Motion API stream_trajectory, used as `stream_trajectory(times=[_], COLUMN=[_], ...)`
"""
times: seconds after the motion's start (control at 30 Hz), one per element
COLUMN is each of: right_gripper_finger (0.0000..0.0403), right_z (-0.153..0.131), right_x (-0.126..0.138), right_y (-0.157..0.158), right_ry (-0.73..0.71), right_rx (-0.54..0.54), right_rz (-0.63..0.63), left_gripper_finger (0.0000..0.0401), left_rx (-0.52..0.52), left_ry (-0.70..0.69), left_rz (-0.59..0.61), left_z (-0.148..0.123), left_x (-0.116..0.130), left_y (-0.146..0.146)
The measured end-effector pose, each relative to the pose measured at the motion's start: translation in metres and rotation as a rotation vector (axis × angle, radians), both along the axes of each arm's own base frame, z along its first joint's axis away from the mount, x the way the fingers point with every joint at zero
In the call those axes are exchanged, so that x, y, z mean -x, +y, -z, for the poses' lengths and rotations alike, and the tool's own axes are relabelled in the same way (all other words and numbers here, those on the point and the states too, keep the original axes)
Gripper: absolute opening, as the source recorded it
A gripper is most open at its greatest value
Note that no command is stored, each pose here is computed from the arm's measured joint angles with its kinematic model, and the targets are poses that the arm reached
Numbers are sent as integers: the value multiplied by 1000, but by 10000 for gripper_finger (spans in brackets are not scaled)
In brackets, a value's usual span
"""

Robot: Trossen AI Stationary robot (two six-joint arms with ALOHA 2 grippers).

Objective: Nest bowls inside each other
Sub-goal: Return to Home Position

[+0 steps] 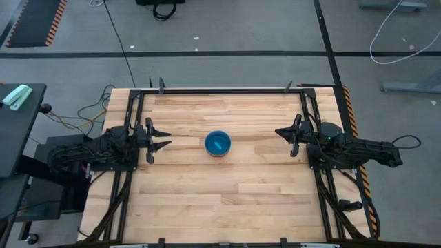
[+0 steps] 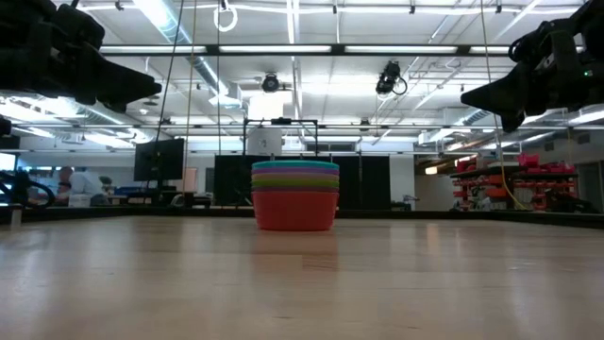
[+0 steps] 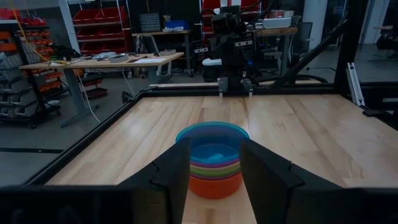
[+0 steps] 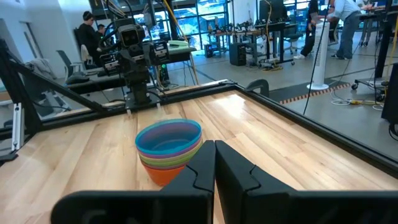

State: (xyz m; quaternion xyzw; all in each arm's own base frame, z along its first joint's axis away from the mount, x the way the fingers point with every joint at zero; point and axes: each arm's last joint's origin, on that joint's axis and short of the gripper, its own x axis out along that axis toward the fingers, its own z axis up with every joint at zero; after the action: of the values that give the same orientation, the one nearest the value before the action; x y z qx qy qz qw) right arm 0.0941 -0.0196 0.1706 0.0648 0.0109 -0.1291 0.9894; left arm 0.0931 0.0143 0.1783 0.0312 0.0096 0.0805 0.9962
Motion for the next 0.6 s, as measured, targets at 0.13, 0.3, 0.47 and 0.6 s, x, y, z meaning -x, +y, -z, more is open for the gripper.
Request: stream_trajectory(times=[0.13, 0.3, 0.47, 0.6], right_gripper_finger=[16, 16, 16, 16], right_z=[0, 0, 0, 0], right_x=[0, 0, 0, 0], right_y=[0, 0, 0, 0], right_ry=[0, 0, 0, 0], right_rx=[0, 0, 0, 0], right_rz=[0, 0, 0, 0], left_gripper_finger=[150, 145, 140, 143], left_rx=[0, 0, 0, 0], left_ry=[0, 0, 0, 1], left_rz=[0, 0, 0, 0], left_z=[0, 0, 0, 0], left_x=[0, 0, 0, 0], left_y=[0, 0, 0, 0])
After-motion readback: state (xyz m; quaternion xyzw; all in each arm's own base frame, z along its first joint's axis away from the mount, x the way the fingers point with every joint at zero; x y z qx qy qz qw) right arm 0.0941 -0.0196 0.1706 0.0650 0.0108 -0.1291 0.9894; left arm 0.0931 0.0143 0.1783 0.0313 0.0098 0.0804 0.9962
